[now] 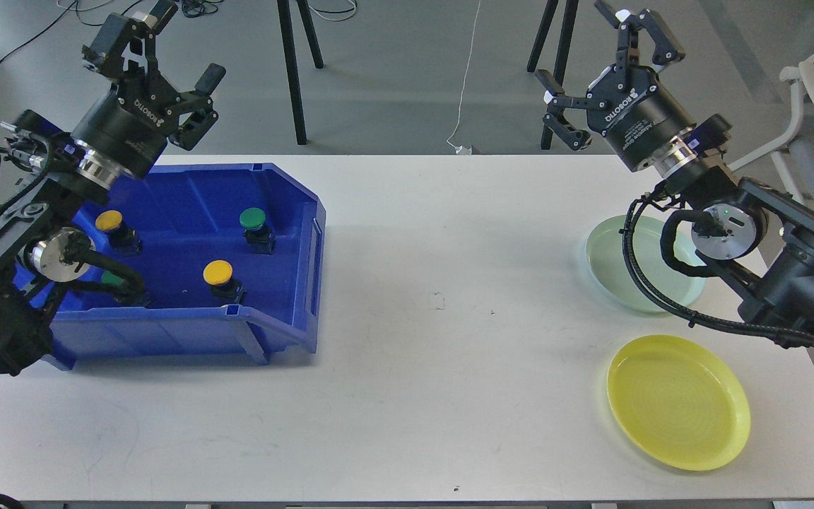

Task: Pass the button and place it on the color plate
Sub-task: 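Reach the left gripper down into the blue bin toward the yellow button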

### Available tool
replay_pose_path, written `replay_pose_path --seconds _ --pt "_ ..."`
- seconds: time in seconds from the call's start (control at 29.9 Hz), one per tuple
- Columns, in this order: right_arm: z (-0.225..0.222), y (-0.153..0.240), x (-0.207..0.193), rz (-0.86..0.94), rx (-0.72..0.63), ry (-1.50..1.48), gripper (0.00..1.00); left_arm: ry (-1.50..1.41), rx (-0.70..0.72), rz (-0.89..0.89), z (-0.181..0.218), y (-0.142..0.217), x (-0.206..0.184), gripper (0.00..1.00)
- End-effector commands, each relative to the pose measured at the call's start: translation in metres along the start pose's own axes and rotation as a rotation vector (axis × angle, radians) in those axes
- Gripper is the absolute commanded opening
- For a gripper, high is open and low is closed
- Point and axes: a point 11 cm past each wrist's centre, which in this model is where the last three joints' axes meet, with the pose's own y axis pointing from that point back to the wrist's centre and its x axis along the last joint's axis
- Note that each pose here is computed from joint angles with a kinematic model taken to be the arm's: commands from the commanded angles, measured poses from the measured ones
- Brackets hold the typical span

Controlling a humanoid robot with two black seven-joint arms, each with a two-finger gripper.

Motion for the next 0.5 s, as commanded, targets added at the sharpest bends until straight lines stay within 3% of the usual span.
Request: replay_pose_path --seconds 0.0,0.23,0.37,0.47 --pt "-0.008 0.001 -0.001 -0.011 0.0 0.016 0.99 0.004 0.004 -0.001 -0.003 0.001 -0.001 1.0" --pt "-0.003 0.005 0.006 0.013 -0.011 0.02 0.99 0.008 -0.019 0.057 0.006 0.005 0.017 1.0" --pt "0.0 0.007 0.009 0.023 -0.008 0.014 0.99 0.065 -0.099 -0.016 0.022 -0.005 -0.011 1.0" --pt "0.006 0.013 0.014 0.043 -0.013 0.003 0.99 0.082 -0.194 -0.055 0.047 0.014 -0.027 1.0"
